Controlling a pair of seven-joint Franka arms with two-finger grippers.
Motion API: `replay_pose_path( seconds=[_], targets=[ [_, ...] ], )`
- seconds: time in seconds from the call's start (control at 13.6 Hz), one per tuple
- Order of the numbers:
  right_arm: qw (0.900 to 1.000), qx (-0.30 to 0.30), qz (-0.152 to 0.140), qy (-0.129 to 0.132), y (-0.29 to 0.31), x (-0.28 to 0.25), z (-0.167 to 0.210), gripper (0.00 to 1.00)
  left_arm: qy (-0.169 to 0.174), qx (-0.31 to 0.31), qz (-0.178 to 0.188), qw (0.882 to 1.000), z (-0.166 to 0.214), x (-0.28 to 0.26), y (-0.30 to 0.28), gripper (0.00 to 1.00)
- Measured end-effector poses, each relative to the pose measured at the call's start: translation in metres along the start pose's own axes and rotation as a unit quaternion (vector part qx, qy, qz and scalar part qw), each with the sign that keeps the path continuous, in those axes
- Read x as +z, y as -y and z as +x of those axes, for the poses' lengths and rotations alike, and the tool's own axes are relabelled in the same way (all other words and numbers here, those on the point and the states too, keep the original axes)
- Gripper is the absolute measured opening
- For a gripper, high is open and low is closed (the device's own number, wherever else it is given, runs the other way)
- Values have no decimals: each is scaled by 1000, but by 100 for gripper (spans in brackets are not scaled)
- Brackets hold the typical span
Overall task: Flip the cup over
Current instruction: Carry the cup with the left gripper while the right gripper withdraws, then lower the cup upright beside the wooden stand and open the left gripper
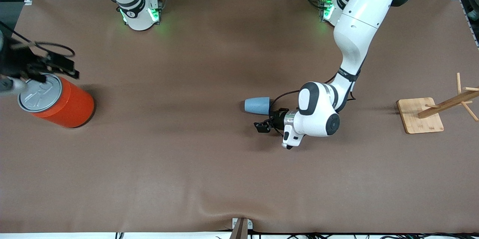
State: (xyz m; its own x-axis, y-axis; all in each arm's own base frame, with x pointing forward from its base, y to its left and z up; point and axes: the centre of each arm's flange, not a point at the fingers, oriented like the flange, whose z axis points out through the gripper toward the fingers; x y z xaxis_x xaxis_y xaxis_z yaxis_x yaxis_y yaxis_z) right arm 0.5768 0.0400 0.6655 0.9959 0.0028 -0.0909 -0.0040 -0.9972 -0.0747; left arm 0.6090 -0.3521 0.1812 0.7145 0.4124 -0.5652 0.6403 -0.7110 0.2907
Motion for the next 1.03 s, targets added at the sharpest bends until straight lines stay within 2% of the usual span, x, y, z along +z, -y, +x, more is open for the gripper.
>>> replay_pose_path(
  seconds=[0.22,0.66,0.81,0.89,1.03],
  targets=[
    [999,43,-11,6,-11,-1,-31,100,6,-2,8,1000,-8,9,-1,100],
    [998,57,-13,-3,-15,6,-35,100,75,1,69,995,-27,27,13,35],
    [998,57,-13,-1,-16,10,-39,100,79,-3,106,991,-29,32,22,13],
    [998,58,-13,-4,-16,13,-44,100,80,-11,115,990,-30,28,22,7],
    [998,58,-14,-6,-16,18,-59,100,54,-9,129,990,-23,10,21,7]
  ],
)
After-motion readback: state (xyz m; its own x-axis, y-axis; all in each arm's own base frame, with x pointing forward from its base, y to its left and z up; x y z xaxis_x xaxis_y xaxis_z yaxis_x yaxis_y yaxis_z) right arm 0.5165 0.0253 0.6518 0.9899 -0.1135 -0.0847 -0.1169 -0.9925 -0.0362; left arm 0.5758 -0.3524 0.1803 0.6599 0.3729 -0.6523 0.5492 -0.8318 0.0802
